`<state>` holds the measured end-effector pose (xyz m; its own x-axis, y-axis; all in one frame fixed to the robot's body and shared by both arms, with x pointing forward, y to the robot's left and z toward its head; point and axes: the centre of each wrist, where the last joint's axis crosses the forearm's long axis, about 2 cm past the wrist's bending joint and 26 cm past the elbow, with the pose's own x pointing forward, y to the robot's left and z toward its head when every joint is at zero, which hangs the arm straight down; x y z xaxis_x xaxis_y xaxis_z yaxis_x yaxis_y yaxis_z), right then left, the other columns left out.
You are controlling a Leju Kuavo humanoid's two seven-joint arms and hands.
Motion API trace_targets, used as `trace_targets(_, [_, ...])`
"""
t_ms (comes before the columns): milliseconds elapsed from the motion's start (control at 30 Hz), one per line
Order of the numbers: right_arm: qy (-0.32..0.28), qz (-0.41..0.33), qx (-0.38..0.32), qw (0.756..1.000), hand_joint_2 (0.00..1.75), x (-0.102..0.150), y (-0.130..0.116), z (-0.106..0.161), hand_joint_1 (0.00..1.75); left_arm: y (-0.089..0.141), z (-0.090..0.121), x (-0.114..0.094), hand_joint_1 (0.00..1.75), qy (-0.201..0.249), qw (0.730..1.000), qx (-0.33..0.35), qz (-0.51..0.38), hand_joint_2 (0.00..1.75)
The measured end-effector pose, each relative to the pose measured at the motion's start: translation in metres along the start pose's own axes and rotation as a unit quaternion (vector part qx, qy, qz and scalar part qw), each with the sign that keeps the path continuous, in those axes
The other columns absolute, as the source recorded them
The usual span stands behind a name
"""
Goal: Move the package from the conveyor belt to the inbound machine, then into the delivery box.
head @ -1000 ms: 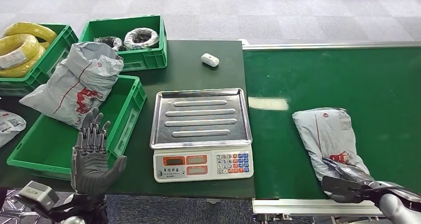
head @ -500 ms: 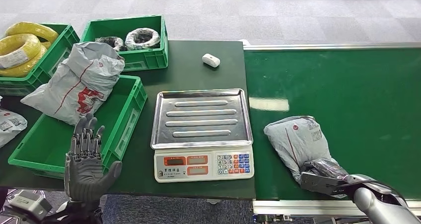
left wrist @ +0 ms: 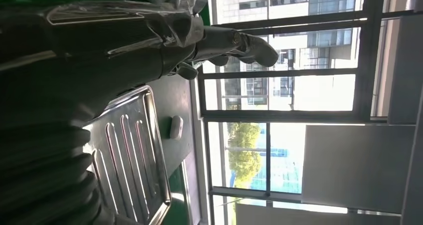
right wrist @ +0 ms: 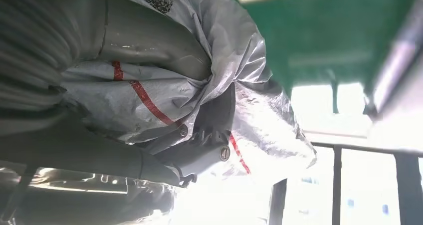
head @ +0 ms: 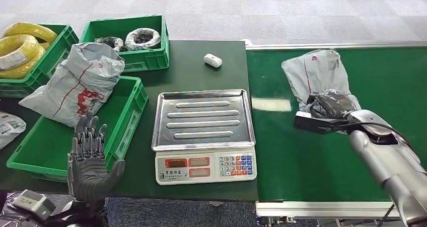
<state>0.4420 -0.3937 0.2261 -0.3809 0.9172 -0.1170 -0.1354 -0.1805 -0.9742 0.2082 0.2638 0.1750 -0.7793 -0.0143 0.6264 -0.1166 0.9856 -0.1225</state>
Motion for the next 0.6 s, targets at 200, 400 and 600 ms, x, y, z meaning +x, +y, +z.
trace_targets(200, [-0.05, -0.005, -0.052, 0.997, 1.75, 0.09, -0.054, -0.066, 1.75, -0.021, -0.009, -0.01, 0.0, -0.003, 0.999, -0.014, 0.029, 1.75])
trace_targets(400, [-0.14, -0.003, -0.056, 0.989, 1.75, 0.206, -0.082, -0.1, 1.75, -0.037, -0.015, -0.016, 0.0, 0.002, 0.998, -0.039, 0.056, 1.75])
trace_targets(600, [-0.249, -0.011, -0.049, 0.967, 1.75, 0.302, -0.093, -0.102, 1.74, -0.05, -0.022, -0.017, 0.0, 0.002, 0.995, -0.065, 0.072, 1.75])
